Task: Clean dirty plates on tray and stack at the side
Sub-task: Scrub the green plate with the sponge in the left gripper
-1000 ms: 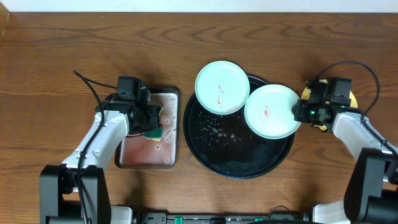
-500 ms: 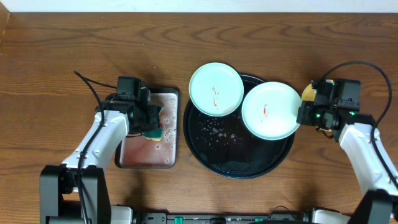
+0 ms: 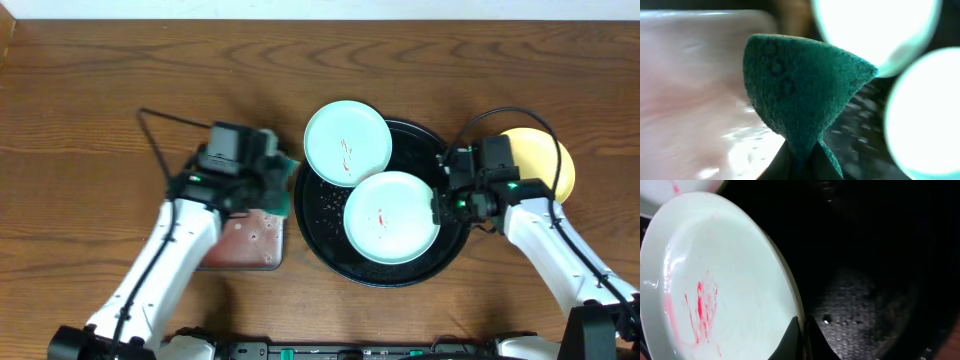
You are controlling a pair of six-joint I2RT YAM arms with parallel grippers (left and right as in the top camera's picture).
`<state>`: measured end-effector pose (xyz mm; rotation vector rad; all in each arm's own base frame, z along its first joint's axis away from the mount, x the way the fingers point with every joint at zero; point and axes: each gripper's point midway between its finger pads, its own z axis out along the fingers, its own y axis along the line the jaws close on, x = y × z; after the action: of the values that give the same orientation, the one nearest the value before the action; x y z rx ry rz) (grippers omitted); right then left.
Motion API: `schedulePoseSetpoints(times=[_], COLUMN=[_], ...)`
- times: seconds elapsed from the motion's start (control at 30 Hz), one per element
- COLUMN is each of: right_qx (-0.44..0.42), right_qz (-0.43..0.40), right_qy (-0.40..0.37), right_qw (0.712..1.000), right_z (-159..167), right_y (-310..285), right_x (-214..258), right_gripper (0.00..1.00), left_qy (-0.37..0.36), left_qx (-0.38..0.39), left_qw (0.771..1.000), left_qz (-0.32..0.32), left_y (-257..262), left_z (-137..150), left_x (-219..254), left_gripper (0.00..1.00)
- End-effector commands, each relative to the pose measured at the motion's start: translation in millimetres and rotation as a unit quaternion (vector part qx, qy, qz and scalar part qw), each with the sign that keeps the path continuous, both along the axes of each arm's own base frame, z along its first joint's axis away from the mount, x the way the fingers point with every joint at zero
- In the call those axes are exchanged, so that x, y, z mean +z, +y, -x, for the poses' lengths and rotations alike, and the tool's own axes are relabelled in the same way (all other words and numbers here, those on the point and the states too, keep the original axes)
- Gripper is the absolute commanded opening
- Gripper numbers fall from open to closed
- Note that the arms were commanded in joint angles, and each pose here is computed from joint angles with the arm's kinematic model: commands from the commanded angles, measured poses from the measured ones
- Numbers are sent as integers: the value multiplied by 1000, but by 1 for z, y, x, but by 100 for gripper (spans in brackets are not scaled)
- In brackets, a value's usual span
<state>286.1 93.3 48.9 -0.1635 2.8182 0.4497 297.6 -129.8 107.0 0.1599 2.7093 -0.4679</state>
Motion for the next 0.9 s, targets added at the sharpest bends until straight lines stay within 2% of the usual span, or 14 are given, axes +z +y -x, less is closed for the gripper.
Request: schedulePoseSetpoints(times=[0.0, 0.43, 0.77, 0.87], right_qx=[8, -16, -39, -39], right_qz=[-6, -6, -7, -6], right_qy=[1, 25, 56, 57], right_qw=[1000, 1000, 998, 998], right_z=[2, 12, 36, 37], right_y=[9, 10, 6, 5], right_x=[-1, -7, -37, -37], right_gripper=[1, 1, 1, 1], left_qy=[-4, 18, 54, 62], left_qx=[-39, -118, -123, -105], left_qw=[999, 989, 988, 992], left_qz=[25, 93, 80, 39], left_y=[-42, -177, -202, -188], left_z=[9, 53, 62, 60], left_x=[8, -19, -68, -88], left_gripper=[7, 7, 7, 7])
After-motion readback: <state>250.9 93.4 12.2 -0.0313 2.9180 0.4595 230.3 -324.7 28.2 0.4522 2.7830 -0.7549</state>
